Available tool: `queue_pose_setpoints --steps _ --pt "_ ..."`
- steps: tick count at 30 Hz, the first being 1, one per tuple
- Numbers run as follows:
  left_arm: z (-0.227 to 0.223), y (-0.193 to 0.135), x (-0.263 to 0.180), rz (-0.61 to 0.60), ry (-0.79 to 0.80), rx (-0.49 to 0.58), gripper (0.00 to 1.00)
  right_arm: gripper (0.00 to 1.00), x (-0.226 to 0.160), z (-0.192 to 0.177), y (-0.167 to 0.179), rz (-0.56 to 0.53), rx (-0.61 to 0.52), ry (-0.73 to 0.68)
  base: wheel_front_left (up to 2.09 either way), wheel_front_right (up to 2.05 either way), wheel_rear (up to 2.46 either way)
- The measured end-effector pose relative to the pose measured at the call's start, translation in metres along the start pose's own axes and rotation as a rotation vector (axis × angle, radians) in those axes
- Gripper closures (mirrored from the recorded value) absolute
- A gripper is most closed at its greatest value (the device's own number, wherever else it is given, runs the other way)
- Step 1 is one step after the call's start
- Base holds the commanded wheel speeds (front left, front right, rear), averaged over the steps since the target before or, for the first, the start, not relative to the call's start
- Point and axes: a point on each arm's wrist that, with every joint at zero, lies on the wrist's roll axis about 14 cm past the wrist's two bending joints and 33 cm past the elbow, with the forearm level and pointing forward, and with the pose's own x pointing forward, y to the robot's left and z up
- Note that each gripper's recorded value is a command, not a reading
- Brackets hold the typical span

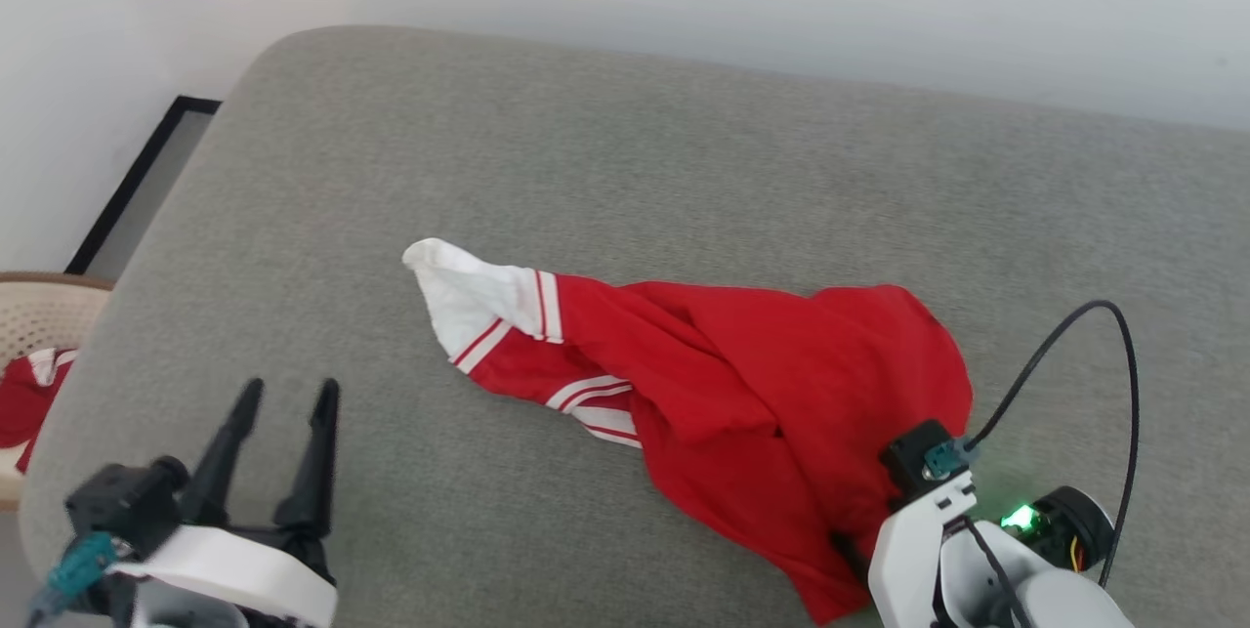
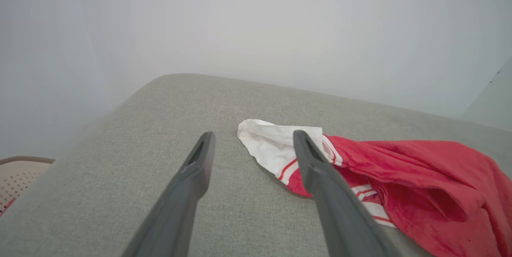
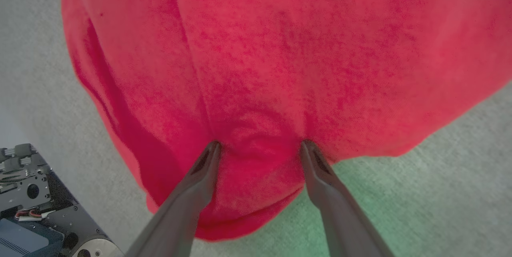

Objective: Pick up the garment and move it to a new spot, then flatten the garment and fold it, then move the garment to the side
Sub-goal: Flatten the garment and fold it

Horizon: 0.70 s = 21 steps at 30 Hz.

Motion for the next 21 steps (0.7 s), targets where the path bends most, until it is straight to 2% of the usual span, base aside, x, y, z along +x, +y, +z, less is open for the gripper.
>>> queue_pose_setpoints --steps 5,6,7,14,21 --pt "-0.003 0.005 -0.01 0.04 -0.015 -0.038 0.0 0.0 0.015 0.004 0.003 0.006 -0.051 0.025 0.0 0.0 0.0" --pt "-0.003 0.007 -0.013 0.05 -0.019 -0.043 0.0 0.59 0.017 0.005 0.004 0.011 -0.05 0.02 0.0 0.0 0.0" --pt "-0.003 0.007 -0.014 0.056 -0.024 -0.052 0.0 1.0 0.019 0.008 0.005 0.014 -0.045 0.007 0.0 0.0 0.0" --pt "-0.009 0.009 -0.027 0.075 -0.035 -0.083 0.0 1.0 0.013 0.023 0.013 0.059 0.0 0.001 0.0 0.0 0.0" --pt "-0.011 0.009 -0.032 0.084 -0.043 -0.102 0.0 1.0 -0.012 0.088 0.004 0.056 -0.037 -0.138 0.0 0.0 0.0"
